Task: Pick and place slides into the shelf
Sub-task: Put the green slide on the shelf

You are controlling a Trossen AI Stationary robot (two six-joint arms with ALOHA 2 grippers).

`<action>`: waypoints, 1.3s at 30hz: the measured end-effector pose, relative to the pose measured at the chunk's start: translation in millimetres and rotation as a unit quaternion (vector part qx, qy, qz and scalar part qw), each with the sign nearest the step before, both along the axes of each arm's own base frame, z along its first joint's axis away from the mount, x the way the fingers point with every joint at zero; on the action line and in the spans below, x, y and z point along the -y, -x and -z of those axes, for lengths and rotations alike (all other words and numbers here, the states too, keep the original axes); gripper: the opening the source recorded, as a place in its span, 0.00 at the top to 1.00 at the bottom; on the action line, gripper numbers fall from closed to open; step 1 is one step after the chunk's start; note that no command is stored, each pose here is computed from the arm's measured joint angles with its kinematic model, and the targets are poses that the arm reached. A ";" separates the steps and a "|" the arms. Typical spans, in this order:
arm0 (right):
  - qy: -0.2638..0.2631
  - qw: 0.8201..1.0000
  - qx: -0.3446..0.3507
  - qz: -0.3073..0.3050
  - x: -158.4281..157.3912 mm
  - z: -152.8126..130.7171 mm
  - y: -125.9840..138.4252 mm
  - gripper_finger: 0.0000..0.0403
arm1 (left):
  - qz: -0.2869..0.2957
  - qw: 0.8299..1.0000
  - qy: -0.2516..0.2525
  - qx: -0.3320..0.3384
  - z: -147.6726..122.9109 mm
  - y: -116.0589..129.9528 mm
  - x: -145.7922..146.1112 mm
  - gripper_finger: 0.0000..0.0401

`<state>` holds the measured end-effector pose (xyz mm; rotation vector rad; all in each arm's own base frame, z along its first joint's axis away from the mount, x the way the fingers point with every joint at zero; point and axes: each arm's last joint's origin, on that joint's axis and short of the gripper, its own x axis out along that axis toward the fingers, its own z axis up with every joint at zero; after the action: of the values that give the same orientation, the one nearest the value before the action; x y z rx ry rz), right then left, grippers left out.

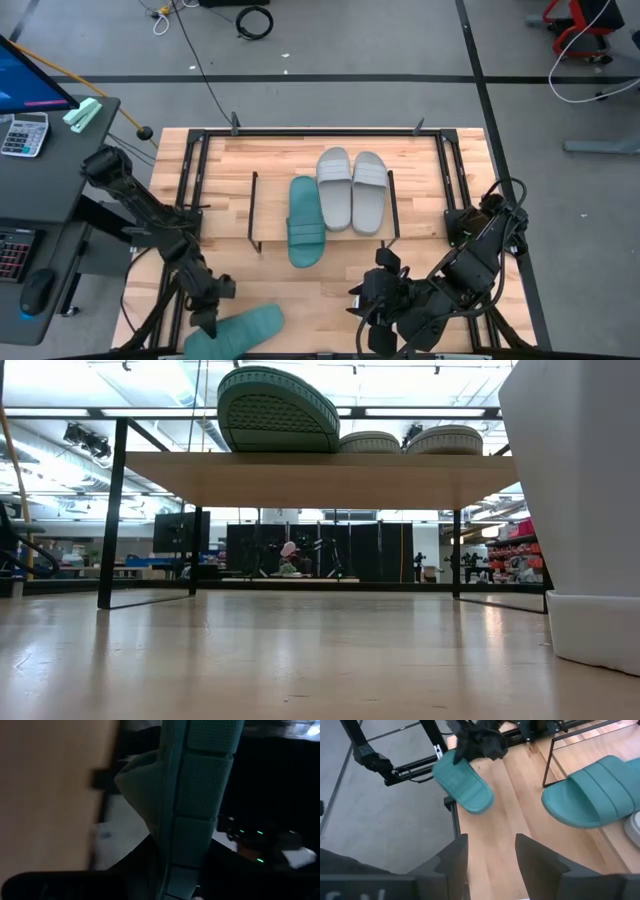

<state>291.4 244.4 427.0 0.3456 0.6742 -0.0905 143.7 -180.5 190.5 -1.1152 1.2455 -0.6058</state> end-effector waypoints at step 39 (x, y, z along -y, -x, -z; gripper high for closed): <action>0.042 0.962 0.271 0.007 33.1 -86.1 7.4 0.61 | -0.173 0.542 -0.188 0.800 -249.8 -34.0 -92.3 0.75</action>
<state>284.0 211.3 513.1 0.2767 0.1238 -0.0335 177.6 -88.3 440.3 -0.0582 -0.5021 -0.6635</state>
